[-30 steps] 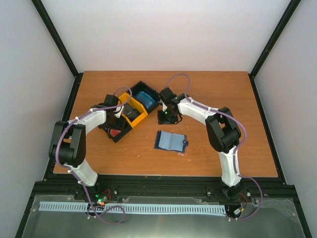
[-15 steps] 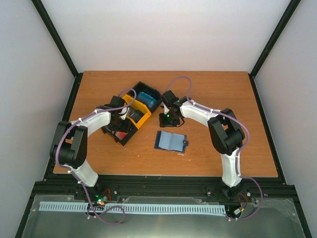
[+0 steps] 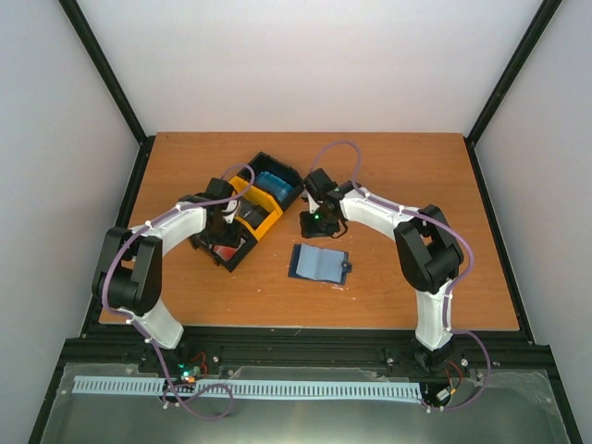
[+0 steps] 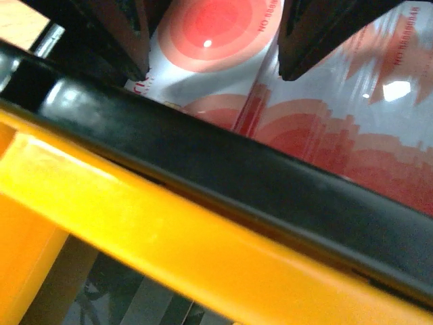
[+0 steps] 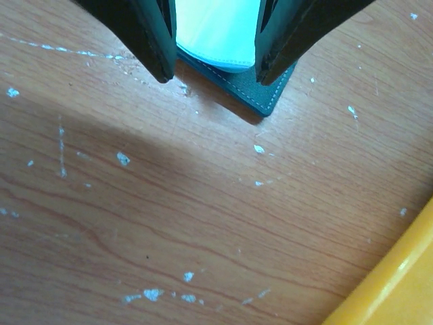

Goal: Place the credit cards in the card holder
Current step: Pick up the credit card from the storage box.

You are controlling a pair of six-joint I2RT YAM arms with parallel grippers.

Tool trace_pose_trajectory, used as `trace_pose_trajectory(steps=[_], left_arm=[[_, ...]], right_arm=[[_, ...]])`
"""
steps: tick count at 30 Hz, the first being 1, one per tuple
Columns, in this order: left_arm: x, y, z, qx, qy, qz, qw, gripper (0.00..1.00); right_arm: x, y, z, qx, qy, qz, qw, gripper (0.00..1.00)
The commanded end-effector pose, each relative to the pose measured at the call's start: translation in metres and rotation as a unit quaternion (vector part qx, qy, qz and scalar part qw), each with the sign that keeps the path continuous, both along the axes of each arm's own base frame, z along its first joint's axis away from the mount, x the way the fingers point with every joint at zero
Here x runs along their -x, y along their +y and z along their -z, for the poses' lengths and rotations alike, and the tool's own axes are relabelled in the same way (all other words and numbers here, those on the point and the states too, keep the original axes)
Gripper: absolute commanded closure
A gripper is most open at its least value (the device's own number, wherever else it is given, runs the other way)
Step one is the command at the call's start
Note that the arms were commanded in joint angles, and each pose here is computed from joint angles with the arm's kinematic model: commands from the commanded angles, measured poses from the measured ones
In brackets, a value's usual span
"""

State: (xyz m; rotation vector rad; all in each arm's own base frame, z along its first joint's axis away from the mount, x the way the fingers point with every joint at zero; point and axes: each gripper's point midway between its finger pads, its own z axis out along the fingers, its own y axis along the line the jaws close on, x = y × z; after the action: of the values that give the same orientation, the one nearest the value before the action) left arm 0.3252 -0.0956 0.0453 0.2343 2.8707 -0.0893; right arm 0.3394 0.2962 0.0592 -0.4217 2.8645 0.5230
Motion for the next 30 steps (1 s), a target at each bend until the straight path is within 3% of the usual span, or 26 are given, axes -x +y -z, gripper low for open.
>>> trace_pose_trajectory(steps=[1, 7, 17, 22, 30], left_arm=[[0.003, -0.012, -0.001, 0.024, 0.019, 0.022, 0.999, 0.49], [0.004, -0.001, 0.007, -0.005, 0.024, 0.008, 1.0, 0.51], [0.001, -0.006, 0.011, 0.003, 0.027, 0.026, 0.999, 0.47], [0.008, -0.023, 0.003, 0.05, 0.036, 0.047, 0.997, 0.58], [0.014, -0.032, -0.021, 0.086, 0.029, 0.052, 0.995, 0.65]], right_arm=[[0.005, -0.004, -0.007, 0.007, -0.012, -0.004, 1.0, 0.66], [0.009, -0.007, -0.005, 0.009, -0.008, 0.0, 1.0, 0.66], [0.01, -0.009, -0.006, 0.01, -0.009, -0.001, 1.0, 0.66], [0.009, -0.009, -0.006, 0.012, -0.012, -0.001, 1.0, 0.66], [0.009, -0.009, -0.005, 0.014, -0.012, -0.003, 1.0, 0.66]])
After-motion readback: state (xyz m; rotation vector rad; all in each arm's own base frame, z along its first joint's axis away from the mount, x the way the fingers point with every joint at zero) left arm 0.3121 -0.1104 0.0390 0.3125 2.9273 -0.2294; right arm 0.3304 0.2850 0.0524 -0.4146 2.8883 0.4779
